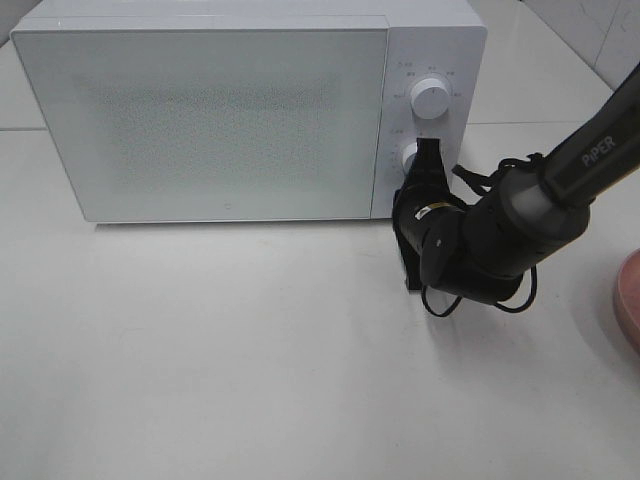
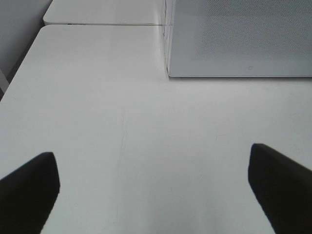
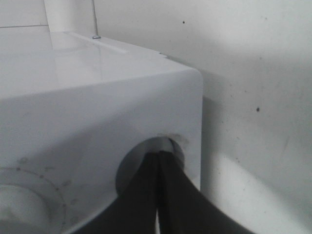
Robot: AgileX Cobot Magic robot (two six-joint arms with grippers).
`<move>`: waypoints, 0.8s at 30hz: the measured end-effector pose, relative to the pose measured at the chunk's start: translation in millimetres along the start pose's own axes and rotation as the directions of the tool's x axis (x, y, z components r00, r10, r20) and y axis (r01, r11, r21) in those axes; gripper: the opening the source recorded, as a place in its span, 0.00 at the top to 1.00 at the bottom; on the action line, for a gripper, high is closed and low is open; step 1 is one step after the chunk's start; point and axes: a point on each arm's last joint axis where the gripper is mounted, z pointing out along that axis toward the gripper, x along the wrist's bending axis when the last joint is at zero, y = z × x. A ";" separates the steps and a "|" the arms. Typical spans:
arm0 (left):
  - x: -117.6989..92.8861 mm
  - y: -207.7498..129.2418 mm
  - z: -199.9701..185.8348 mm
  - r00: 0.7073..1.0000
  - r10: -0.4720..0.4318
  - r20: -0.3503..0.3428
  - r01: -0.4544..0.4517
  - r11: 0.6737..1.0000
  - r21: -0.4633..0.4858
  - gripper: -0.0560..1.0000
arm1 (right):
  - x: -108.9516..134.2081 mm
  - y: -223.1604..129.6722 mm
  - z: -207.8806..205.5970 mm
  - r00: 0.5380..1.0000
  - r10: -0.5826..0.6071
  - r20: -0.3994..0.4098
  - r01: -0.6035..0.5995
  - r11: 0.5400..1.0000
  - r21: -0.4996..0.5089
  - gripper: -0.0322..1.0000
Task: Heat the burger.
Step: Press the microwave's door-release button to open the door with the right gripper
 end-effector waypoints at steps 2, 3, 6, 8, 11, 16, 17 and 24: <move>0.0 0.0 0.0 1.000 0.000 0.000 0.000 1.000 0.000 0.01 | 0.1 -0.7 2.2 1.000 0.002 -0.004 -0.002 1.000 -0.009 0.96; 0.0 0.0 0.0 1.000 0.000 0.000 0.000 1.000 0.000 0.01 | 0.2 -2.1 3.6 1.000 0.003 -0.005 -0.003 1.000 -0.019 0.96; 0.0 0.0 0.0 1.000 0.000 0.000 0.000 1.000 0.000 0.01 | 0.3 -4.4 4.3 1.000 0.017 -0.004 -0.017 0.999 -0.032 0.96; 0.0 0.0 0.0 1.000 0.000 0.000 0.000 1.000 0.000 0.01 | 0.2 -4.5 4.5 1.000 0.023 -0.003 -0.023 0.999 -0.037 0.96; 0.0 0.0 0.0 1.000 0.000 0.000 0.000 1.000 0.000 0.01 | 0.0 -5.0 4.2 1.000 0.024 -0.002 -0.024 0.999 -0.037 0.96; 0.0 0.0 0.0 1.000 0.000 0.000 0.000 1.000 0.000 0.01 | 0.0 -5.0 4.2 1.000 0.024 -0.002 -0.024 0.999 -0.037 0.96; 0.0 0.0 0.0 1.000 0.000 0.000 0.000 1.000 0.000 0.01 | -0.2 -5.0 4.2 1.000 0.025 -0.001 -0.025 0.999 -0.038 0.96; 0.0 0.0 0.0 1.000 0.000 0.000 0.000 1.000 0.000 0.01 | -0.3 -5.0 3.6 1.000 0.027 0.006 -0.026 0.999 -0.035 0.96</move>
